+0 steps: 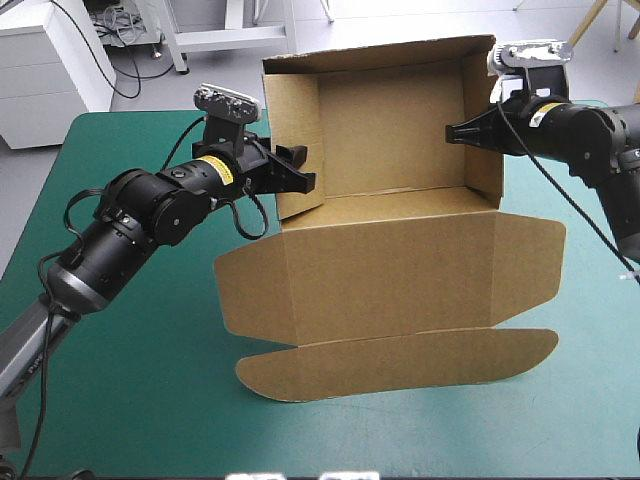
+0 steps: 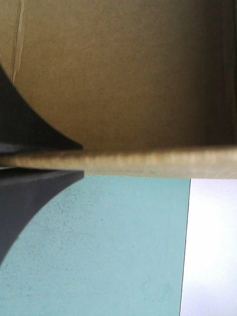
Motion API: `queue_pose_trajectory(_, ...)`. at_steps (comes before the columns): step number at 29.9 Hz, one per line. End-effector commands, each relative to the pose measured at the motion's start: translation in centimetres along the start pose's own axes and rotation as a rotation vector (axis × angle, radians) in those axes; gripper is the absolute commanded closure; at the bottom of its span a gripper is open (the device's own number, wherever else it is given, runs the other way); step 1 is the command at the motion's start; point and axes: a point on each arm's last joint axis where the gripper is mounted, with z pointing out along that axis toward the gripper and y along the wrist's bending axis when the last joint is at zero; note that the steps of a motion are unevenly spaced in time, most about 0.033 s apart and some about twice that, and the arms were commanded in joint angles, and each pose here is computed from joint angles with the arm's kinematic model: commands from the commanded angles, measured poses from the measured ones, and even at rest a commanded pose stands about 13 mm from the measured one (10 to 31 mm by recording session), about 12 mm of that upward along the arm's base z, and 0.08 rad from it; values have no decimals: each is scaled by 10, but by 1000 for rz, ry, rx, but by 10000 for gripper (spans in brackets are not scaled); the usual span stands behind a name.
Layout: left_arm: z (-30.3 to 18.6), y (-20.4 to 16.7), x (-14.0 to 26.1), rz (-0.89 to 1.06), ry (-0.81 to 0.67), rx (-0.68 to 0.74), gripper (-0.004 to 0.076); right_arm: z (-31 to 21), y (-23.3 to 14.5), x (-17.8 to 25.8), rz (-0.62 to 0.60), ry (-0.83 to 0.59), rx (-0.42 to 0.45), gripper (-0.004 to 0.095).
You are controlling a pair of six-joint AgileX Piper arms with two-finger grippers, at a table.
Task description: Fold the box
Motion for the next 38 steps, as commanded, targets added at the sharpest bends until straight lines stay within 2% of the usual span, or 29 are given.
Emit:
queue_pose_trajectory(1, -12, -11, -20, -30, -132, 54, 603, -23, 11, -15, 64, -129, -89, 910)
queue_pose_trajectory(4, -10, -11, -19, -30, -125, 52, 733, -19, 12, -14, 74, -113, -101, 910)
queue_pose_trajectory(9, -6, -10, -17, -29, -98, 47, 734, -4, 11, -6, 80, -24, -105, 909)
queue_pose_trajectory(12, 3, -8, -13, -21, -34, 28, 734, 11, 14, 0, 28, 44, -64, 909)
queue_pose_trajectory(15, 21, -3, -4, -28, 74, -4, 734, 30, 23, 9, -5, 123, -43, 910)
queue_pose_trajectory(21, 51, 6, 21, 6, 276, -58, 734, 71, 34, 32, 14, 328, -96, 910)
queue_pose_trajectory(25, 71, 14, 39, 14, 392, -97, 732, 100, 33, 54, -8, 501, -92, 911)
queue_pose_trajectory(30, 93, 27, 60, -6, 524, -105, 727, 125, 32, 69, -27, 601, -97, 912)
queue_pose_trajectory(32, 100, 32, 67, 4, 565, -69, 688, 132, 31, 74, -32, 629, -98, 912)
queue_pose_trajectory(34, 103, 37, 70, -34, 594, -58, 610, 139, 31, 78, -33, 650, -97, 912)
queue_pose_trajectory(36, 107, 43, 74, -73, 621, -57, 478, 143, 31, 81, -30, 661, -103, 896)
queue_pose_trajectory(38, 108, 48, 77, -66, 646, -55, 321, 146, 32, 83, -38, 669, -116, 828)
